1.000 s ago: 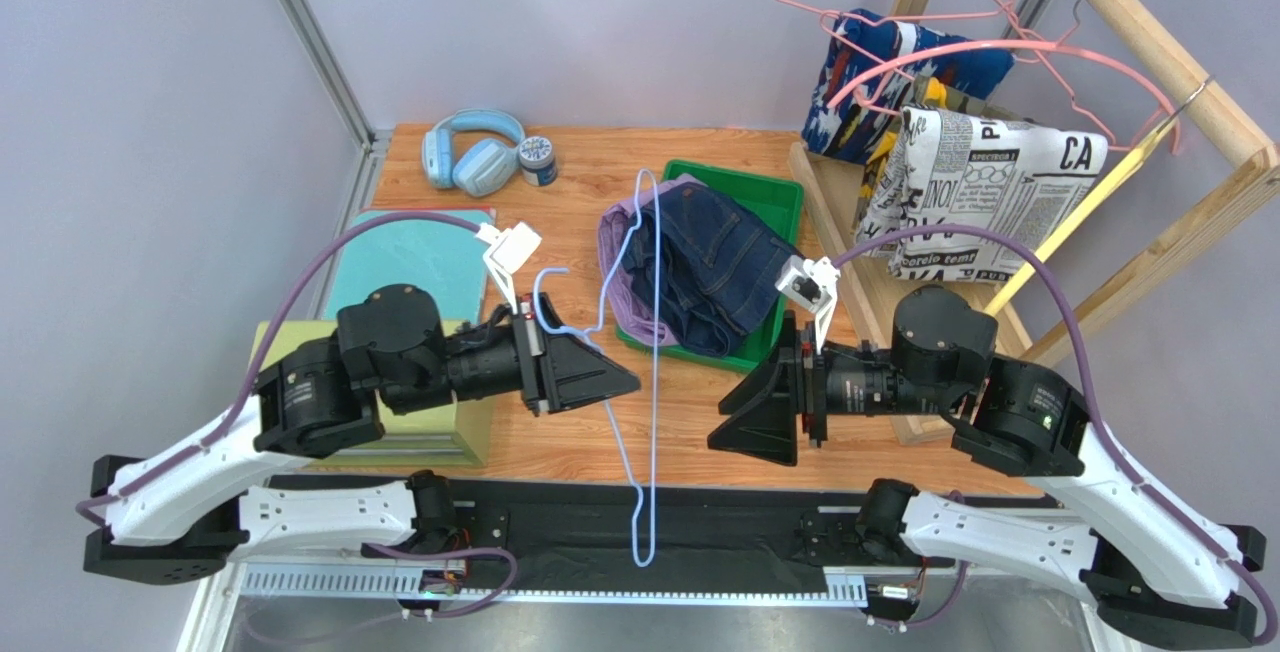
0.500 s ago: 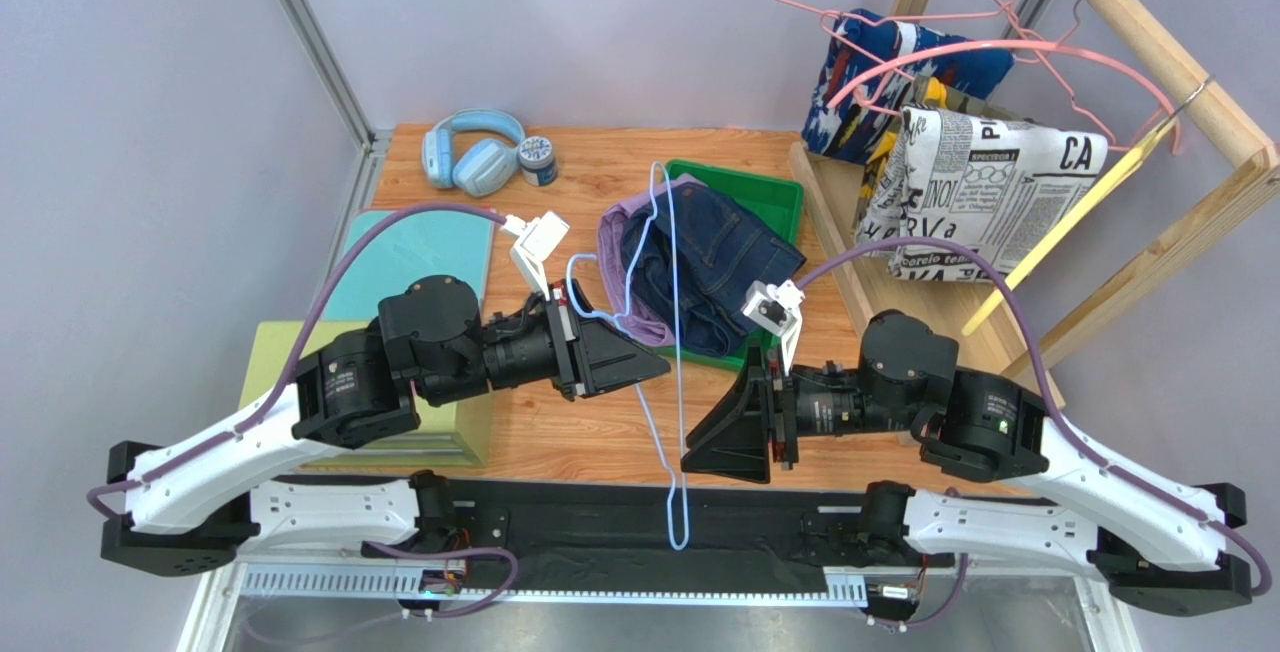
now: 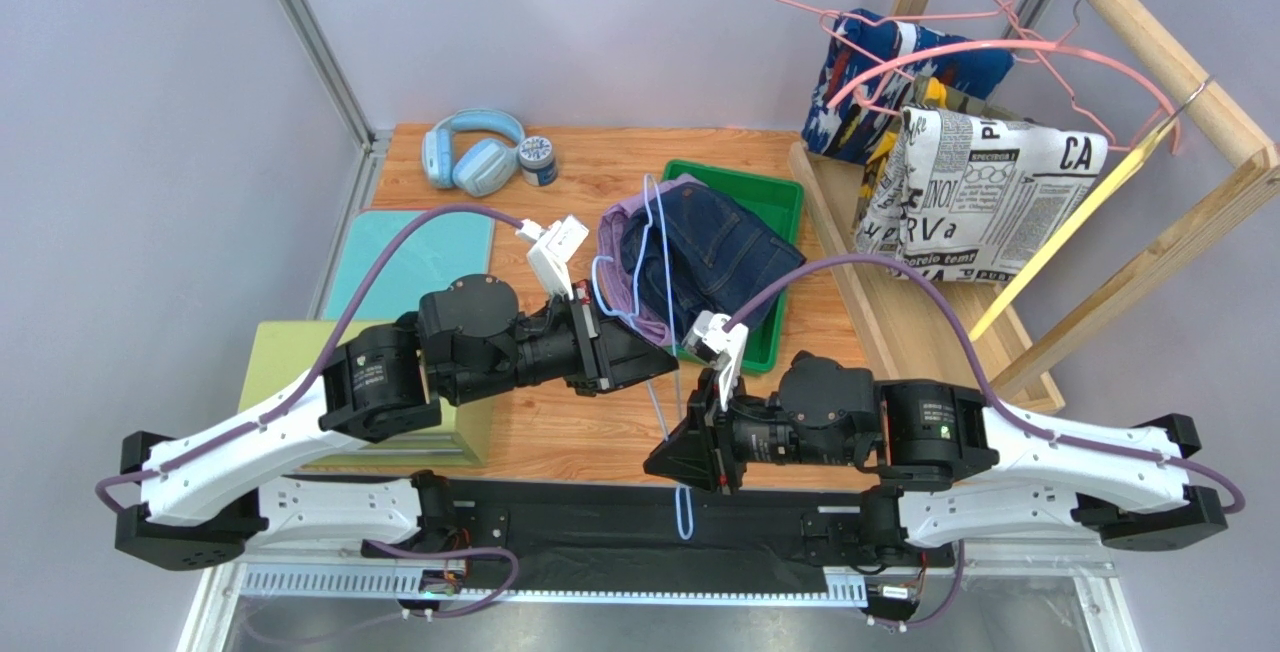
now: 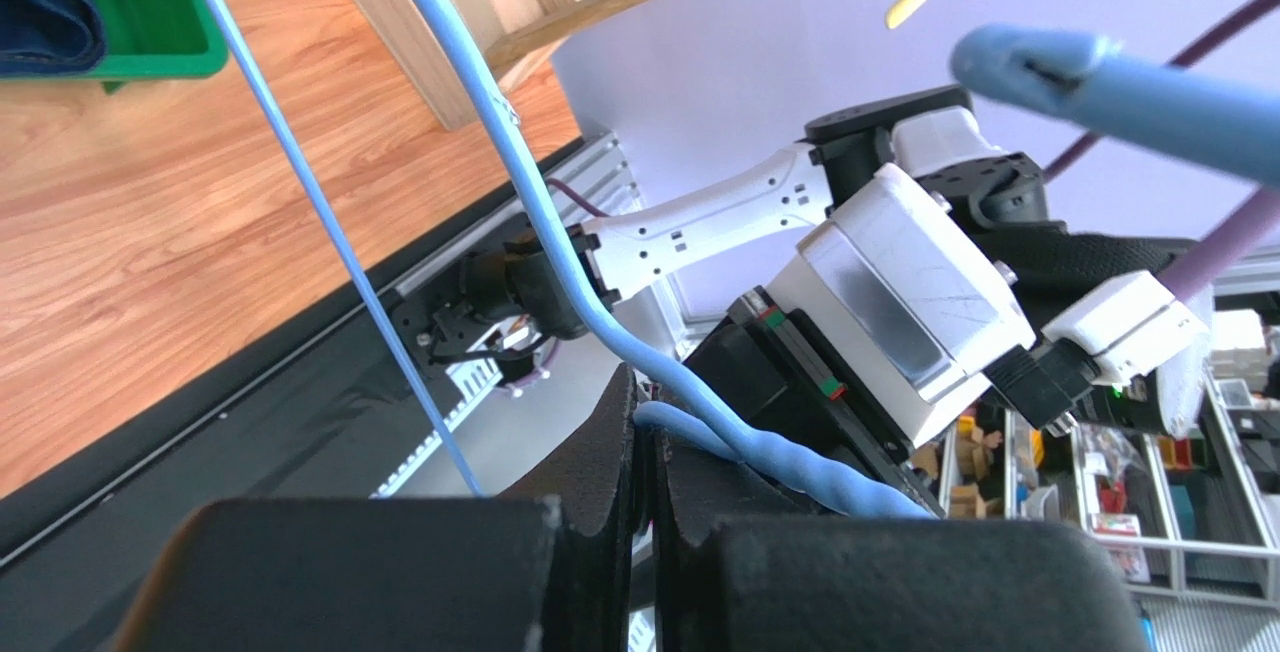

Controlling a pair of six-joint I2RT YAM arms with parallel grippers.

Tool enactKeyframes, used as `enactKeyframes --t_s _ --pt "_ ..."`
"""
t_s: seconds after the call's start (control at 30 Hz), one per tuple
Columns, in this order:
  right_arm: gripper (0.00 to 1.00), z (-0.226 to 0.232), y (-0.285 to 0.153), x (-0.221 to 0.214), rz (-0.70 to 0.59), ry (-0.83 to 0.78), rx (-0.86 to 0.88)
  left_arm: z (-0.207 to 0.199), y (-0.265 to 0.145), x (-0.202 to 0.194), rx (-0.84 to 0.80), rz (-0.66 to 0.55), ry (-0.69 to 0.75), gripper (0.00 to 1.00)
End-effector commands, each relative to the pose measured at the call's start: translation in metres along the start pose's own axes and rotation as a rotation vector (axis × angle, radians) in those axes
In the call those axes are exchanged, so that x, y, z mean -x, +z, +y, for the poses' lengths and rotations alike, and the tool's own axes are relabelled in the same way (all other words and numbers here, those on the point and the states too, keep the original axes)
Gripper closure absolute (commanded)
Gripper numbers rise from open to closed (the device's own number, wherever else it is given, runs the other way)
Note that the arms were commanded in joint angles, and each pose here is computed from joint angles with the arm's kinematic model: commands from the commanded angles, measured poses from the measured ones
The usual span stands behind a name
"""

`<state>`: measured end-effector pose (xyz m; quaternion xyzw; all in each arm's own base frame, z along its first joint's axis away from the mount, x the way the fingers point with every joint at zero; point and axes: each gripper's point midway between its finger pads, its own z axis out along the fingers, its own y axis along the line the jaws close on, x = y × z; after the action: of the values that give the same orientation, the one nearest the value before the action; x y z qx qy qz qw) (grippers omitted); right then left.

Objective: Remove the trousers from the hanger
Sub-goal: Place the trousers into the basket, then pass the hanger from the left arm to the right

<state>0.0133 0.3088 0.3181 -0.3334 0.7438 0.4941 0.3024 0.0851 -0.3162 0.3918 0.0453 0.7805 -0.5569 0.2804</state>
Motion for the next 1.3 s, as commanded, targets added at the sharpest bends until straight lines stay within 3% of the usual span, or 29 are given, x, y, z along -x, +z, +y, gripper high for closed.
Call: enactKeyframes --t_s 0.0,0.13,0.2,0.23,0.33,0.37,0.4,0.43,0.5,0.53,0.63,0.77,0.87,1.1,1.27 --pt "0.82 -0.011 -0.007 0.026 -0.102 -0.044 -0.113 -0.007 -0.008 0.010 -0.009 -0.040 -0.001 1.00" --pt "0.74 -0.011 -0.008 0.027 -0.102 -0.061 -0.123 -0.002 -0.009 0.010 0.009 -0.040 0.003 1.00" --pt "0.75 -0.010 -0.008 0.028 -0.101 -0.065 -0.124 -0.001 -0.009 0.009 0.011 -0.036 0.005 1.00" --pt "0.84 -0.008 -0.006 0.028 -0.098 -0.065 -0.117 -0.002 -0.009 0.009 0.008 -0.036 0.006 1.00" --pt "1.00 -0.002 -0.001 0.026 -0.086 -0.065 -0.092 -0.003 -0.009 0.008 0.002 -0.033 0.009 1.00" --pt "1.00 0.002 0.000 0.025 -0.082 -0.065 -0.075 -0.004 -0.009 0.009 -0.002 -0.035 0.013 0.99" --pt "1.00 0.005 0.001 0.025 -0.082 -0.060 -0.064 -0.006 -0.010 0.010 -0.018 -0.038 0.024 0.93" --pt "1.00 0.007 0.002 0.026 -0.093 -0.025 -0.057 -0.008 -0.013 0.011 -0.032 -0.045 0.027 0.78" --pt "1.00 0.008 0.002 0.028 -0.118 0.015 -0.048 -0.009 -0.016 0.012 -0.053 -0.059 0.039 0.63" --pt "1.00 0.014 0.000 0.034 -0.150 0.053 -0.022 -0.012 -0.023 0.015 -0.073 -0.073 0.042 0.48" --pt "1.00 0.013 0.000 0.034 -0.174 0.114 -0.013 -0.013 -0.036 0.020 -0.109 -0.110 0.070 0.31" --pt "1.00 0.003 -0.001 0.031 -0.194 0.230 -0.062 -0.010 -0.059 0.027 -0.128 -0.158 0.106 0.29" --pt "1.00 -0.011 -0.011 0.041 -0.277 0.327 -0.121 -0.002 -0.080 0.030 -0.144 -0.202 0.120 0.29" --pt "1.00 -0.057 -0.042 0.089 -0.556 0.487 -0.408 0.025 -0.122 0.036 -0.133 -0.301 0.101 0.32" --pt "1.00 -0.063 -0.063 0.129 -0.743 0.540 -0.476 0.031 -0.137 0.034 -0.137 -0.302 0.102 0.32"
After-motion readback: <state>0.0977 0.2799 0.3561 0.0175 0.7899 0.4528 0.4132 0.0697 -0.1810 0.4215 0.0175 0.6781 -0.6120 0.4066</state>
